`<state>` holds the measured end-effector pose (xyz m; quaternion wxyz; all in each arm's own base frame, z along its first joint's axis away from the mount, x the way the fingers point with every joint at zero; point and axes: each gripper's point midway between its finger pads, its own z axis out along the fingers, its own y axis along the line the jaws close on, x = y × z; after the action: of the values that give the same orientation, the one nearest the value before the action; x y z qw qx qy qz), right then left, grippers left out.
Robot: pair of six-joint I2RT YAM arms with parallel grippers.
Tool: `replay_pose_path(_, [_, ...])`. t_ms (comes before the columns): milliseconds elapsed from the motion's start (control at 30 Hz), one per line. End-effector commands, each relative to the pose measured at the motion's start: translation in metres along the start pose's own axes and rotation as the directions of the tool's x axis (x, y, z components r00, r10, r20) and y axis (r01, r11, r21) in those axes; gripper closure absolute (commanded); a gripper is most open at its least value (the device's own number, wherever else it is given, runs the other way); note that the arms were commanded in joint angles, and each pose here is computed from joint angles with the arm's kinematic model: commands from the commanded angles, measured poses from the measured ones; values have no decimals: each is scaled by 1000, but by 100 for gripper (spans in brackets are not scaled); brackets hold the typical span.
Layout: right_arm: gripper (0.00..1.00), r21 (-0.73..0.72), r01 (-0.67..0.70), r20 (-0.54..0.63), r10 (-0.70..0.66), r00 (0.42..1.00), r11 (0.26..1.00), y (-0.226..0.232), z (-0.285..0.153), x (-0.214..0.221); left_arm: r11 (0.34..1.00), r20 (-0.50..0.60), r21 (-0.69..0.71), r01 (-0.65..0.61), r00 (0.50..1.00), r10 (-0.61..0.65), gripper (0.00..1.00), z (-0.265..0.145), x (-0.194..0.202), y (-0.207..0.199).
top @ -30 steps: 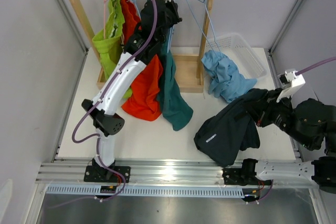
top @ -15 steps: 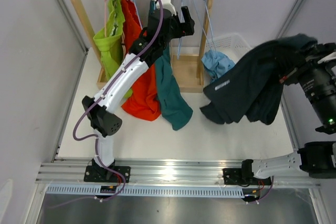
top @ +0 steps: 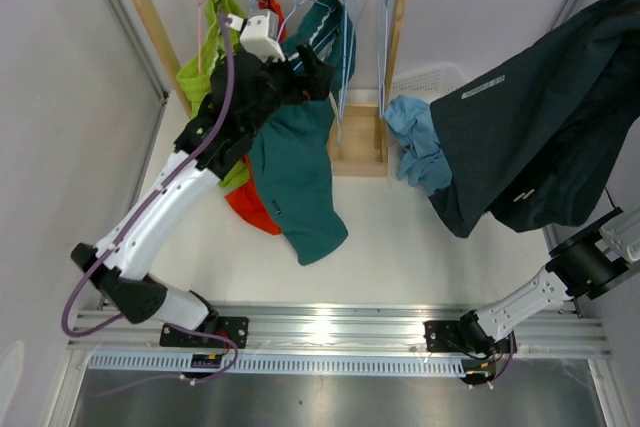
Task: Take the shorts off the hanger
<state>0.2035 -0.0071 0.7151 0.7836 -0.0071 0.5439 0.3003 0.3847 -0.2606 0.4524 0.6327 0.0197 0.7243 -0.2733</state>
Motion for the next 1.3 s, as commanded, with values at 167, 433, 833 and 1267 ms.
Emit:
replay_pose_path(167, [100, -188, 359, -4, -367, 930, 914, 34, 0, 37, 998, 48, 50, -47, 998, 45, 1, -35, 2, 7])
replay_pose_path(433, [100, -136, 549, -174, -566, 806, 825, 97, -25, 79, 995, 9, 58, -87, 996, 87, 1, -28, 9, 6])
replay_pose_path(833, [100, 448, 705, -329, -632, 702, 550, 40, 53, 99, 993, 7, 52, -110, 994, 110, 1, -41, 6, 8])
replay_pose_path(1267, [100, 645, 419, 32, -571, 820, 639, -41, 112, 49, 990, 3, 71, -124, 992, 124, 1, -48, 13, 9])
